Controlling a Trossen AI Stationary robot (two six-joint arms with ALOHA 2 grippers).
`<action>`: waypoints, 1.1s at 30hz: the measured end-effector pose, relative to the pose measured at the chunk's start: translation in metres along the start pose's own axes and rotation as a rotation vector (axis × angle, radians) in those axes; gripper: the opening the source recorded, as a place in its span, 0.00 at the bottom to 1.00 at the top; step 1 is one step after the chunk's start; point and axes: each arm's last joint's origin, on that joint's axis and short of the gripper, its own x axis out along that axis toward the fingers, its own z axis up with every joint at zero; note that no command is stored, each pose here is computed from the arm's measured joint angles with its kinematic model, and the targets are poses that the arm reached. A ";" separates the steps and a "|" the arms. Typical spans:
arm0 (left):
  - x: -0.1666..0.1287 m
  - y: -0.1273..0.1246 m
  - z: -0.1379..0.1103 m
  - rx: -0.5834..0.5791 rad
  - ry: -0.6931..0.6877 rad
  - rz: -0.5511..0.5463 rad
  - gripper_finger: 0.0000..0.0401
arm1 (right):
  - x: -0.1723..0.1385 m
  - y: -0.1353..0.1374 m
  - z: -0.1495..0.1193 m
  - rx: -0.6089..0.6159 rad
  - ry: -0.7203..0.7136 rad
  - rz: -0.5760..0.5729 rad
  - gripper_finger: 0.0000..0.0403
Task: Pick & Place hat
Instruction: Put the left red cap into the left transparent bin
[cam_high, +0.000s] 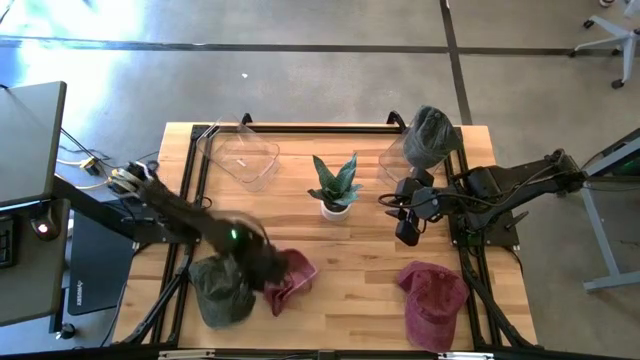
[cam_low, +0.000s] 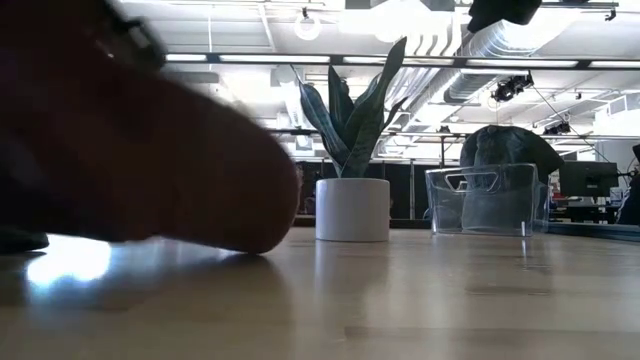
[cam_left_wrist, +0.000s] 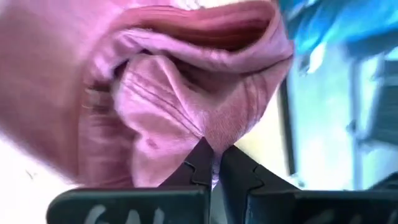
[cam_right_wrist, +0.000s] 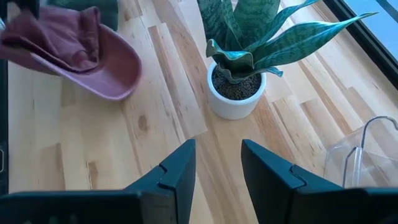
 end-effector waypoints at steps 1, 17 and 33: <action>-0.013 0.006 0.000 -0.024 -0.035 -0.013 0.02 | 0.000 0.000 0.000 -0.005 0.000 0.000 0.31; -0.097 0.059 -0.009 -0.242 -0.381 0.196 0.00 | 0.000 -0.001 0.001 0.029 -0.022 -0.033 0.31; 0.039 0.082 0.045 -0.019 -0.096 -0.169 0.06 | 0.000 -0.001 0.001 0.039 -0.037 -0.048 0.31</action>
